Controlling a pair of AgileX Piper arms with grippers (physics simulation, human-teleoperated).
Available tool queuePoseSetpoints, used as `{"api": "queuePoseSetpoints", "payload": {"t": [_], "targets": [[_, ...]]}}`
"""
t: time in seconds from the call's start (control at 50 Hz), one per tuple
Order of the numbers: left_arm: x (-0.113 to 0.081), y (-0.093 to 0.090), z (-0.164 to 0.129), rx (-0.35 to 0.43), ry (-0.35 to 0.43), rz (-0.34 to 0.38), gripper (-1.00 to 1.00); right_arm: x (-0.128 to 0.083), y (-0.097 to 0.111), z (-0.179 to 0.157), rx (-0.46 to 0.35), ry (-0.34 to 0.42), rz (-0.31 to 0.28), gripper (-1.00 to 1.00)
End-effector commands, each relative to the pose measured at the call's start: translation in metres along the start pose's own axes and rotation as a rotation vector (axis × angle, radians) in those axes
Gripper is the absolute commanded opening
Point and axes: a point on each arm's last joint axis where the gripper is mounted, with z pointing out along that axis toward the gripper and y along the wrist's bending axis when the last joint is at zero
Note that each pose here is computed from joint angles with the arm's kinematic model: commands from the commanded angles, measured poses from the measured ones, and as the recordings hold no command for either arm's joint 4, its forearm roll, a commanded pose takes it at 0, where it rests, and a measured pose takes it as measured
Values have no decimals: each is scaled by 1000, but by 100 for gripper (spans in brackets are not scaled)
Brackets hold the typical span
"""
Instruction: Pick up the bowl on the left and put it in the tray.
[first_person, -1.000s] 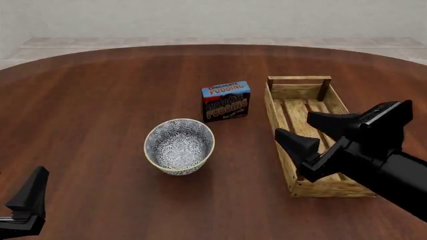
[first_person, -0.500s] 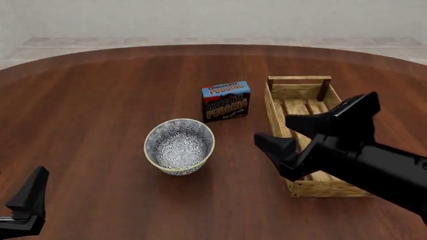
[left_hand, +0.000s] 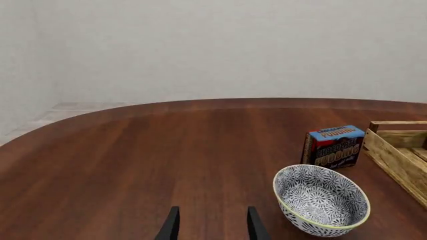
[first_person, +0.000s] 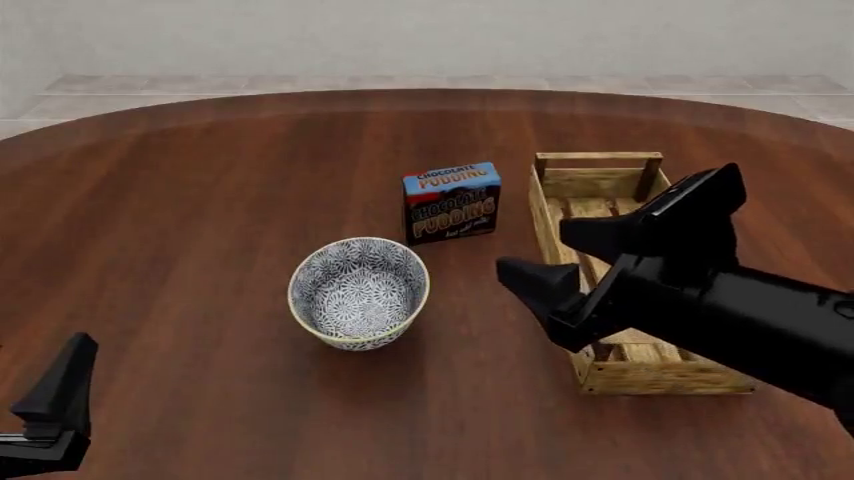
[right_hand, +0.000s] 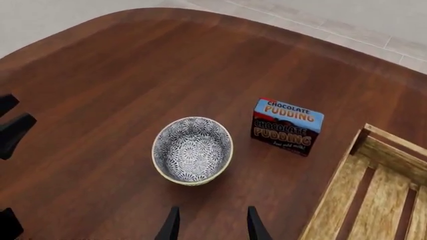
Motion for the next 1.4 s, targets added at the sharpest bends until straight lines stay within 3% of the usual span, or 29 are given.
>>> {"api": "queuePoseSetpoints", "payload": {"t": [0.02, 0.32, 0.66, 0.88, 1.4], "targets": [[0, 0, 0, 0, 0, 0, 100, -6, 2, 4, -6, 10, -5, 100], [0, 0, 0, 0, 0, 0, 100, -5, 7, 18, -28, 37, -24, 100], [0, 0, 0, 0, 0, 0, 100, -20, -1, 35, 5, 18, 23, 100], [0, 0, 0, 0, 0, 0, 100, -33, -4, 39, 20, -9, 3, 100], [0, 0, 0, 0, 0, 0, 100, -24, -2, 72, 11, 41, 4, 100]]}}
